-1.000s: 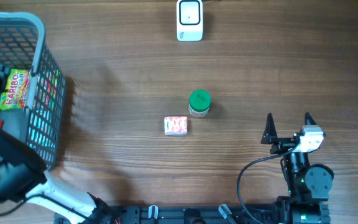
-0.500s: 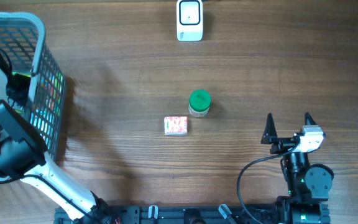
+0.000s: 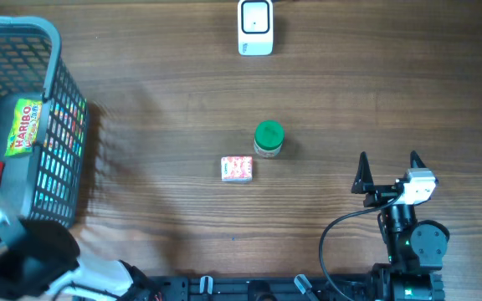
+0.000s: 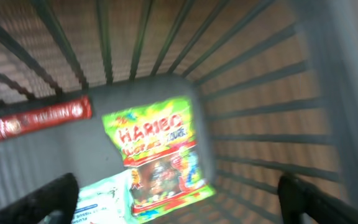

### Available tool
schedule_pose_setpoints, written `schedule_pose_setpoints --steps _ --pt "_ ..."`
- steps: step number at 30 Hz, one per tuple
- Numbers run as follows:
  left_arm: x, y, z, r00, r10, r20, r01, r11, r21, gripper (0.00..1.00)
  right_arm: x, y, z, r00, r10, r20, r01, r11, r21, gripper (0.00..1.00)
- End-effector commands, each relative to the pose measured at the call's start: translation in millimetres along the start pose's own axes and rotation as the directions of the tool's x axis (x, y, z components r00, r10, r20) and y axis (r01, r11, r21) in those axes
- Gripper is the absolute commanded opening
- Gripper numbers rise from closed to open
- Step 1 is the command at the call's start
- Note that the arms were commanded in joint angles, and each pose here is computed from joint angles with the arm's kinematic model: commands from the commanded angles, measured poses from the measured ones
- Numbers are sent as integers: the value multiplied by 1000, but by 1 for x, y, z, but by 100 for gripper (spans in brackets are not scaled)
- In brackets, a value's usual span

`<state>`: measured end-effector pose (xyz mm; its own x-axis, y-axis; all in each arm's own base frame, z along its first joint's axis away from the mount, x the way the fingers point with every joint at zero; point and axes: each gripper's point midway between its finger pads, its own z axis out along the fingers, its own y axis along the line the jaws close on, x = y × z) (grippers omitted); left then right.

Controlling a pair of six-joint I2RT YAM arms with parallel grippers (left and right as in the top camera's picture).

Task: Scan the item barcode
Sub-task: 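Pick the small red-white box from the basket, set it beside jar, then grasp the HARIBO bag and place it left of the jar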

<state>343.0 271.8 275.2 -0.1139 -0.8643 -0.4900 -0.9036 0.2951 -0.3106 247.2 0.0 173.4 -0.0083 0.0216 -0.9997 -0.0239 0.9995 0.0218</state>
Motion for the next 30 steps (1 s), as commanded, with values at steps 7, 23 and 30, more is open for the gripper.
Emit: schedule_pose_setpoints --steps 7,23,30 --pt "120 30 167 924 -5 -382 -86 971 -222 100 -2 1 0 1000 6 8 -6 1000 -6 100" --pt "139 48 188 894 -13 -448 -100 969 -227 4 -2 1 0 1000 6 8 -6 1000 -6 100" --pt "-6 3 6 997 -48 -55 52 996 73 4 -2 1 0 1000 6 8 -6 1000 -6 100"
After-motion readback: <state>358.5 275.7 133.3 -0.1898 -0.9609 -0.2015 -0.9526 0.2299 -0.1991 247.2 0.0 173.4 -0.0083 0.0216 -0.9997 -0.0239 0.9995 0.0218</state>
